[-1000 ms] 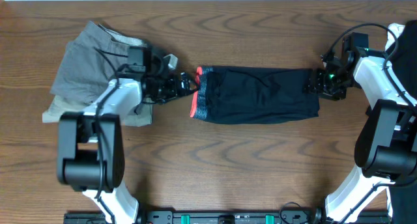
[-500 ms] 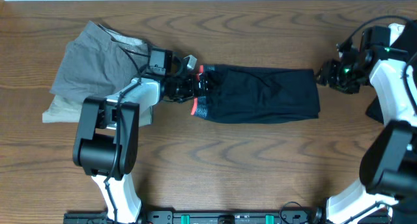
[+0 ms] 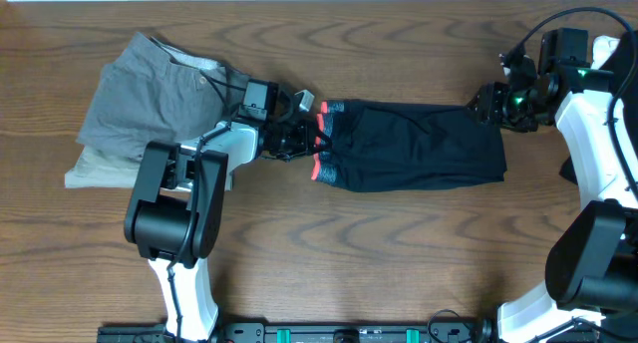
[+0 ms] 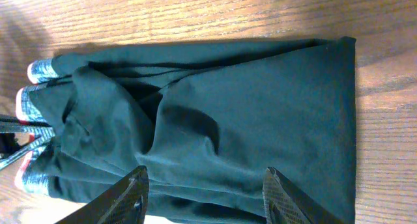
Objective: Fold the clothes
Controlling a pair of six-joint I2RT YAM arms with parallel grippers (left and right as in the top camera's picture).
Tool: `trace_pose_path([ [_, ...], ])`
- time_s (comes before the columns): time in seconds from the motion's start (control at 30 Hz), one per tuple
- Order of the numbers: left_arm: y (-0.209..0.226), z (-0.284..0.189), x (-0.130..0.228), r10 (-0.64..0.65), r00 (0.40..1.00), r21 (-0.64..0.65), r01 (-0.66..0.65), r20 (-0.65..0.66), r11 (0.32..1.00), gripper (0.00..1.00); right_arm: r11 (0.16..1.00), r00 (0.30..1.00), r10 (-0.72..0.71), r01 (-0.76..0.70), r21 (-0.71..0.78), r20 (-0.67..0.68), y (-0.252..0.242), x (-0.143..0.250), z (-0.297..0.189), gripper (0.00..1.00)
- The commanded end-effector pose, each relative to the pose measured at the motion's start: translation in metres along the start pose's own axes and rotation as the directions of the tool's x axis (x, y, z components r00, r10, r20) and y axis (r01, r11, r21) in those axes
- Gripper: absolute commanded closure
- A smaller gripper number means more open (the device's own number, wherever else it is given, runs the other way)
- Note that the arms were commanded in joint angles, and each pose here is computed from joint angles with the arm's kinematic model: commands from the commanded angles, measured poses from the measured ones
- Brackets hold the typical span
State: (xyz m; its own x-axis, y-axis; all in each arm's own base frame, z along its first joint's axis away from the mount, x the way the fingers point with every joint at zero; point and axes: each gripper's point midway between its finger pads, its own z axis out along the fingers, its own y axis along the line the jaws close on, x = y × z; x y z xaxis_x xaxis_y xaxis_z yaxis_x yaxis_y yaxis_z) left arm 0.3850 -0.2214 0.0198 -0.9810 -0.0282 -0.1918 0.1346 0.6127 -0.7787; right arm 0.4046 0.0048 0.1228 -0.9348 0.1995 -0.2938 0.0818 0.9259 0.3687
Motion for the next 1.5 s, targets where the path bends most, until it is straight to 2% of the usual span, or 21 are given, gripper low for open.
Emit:
trace_pose_path([
  [0.0, -0.02, -0.032, -0.014, 0.017, 0.999, 0.054, -0.02, 0.051, 0.998, 0.94, 1.0, 1.0, -0.017, 0.017, -0.013, 0.008, 0.003, -0.003, -0.002, 0.46],
  [0.2, -0.055, -0.115, -0.038, 0.134, 0.973, 0.003, -0.137, 0.188, 0.991, 0.94, 1.0, 1.0, -0.019, 0.02, -0.014, 0.015, 0.003, -0.005, -0.002, 0.46],
  [0.33, -0.073, -0.167, -0.048, 0.185, 0.95, -0.166, -0.146, 0.251, 0.975, 0.94, 1.0, 0.999, -0.024, 0.025, -0.015, 0.029, 0.004, -0.008, -0.002, 0.46],
  [0.47, -0.088, -0.187, -0.047, 0.23, 0.943, -0.332, -0.142, 0.243, 0.933, 0.94, 0.999, 0.999, -0.028, 0.028, -0.015, 0.037, 0.004, -0.01, -0.002, 0.46],
  [0.73, -0.086, -0.13, -0.026, 0.271, 0.956, -0.53, -0.173, 0.113, 0.83, 0.94, 1.0, 0.999, -0.023, 0.024, -0.015, 0.027, 0.004, -0.008, -0.002, 0.47],
  [0.83, -0.076, -0.104, -0.02, 0.276, 0.96, -0.566, -0.199, 0.052, 0.8, 0.94, 1.0, 0.999, -0.019, 0.02, -0.016, 0.028, 0.004, -0.008, -0.002, 0.47],
  [0.97, -0.062, -0.066, -0.02, 0.272, 0.962, -0.562, -0.222, 0.006, 0.797, 0.94, 1.0, 1.0, -0.013, 0.013, -0.016, 0.028, 0.004, -0.008, -0.002, 0.47],
  [1.07, -0.056, -0.047, -0.029, 0.287, 0.958, -0.553, -0.229, 0.019, 0.801, 0.94, 1.0, 1.0, -0.014, 0.015, -0.02, 0.027, 0.005, -0.008, -0.002, 0.48],
  [1.27, -0.064, -0.035, -0.055, 0.251, 0.954, -0.51, -0.135, 0.166, 0.849, 0.94, 1.0, 1.0, -0.014, 0.015, -0.02, 0.026, 0.005, -0.007, -0.002, 0.48],
  [1.4, -0.076, -0.028, -0.059, 0.237, 0.949, -0.482, -0.112, 0.207, 0.869, 0.77, 1.0, 1.0, -0.014, 0.015, -0.02, 0.026, 0.005, -0.007, -0.002, 0.48],
  [1.47, -0.082, -0.024, -0.058, 0.252, 0.945, -0.474, -0.128, 0.208, 0.871, 0.49, 1.0, 1.0, -0.014, 0.014, -0.02, 0.026, 0.005, -0.007, -0.002, 0.48],
])
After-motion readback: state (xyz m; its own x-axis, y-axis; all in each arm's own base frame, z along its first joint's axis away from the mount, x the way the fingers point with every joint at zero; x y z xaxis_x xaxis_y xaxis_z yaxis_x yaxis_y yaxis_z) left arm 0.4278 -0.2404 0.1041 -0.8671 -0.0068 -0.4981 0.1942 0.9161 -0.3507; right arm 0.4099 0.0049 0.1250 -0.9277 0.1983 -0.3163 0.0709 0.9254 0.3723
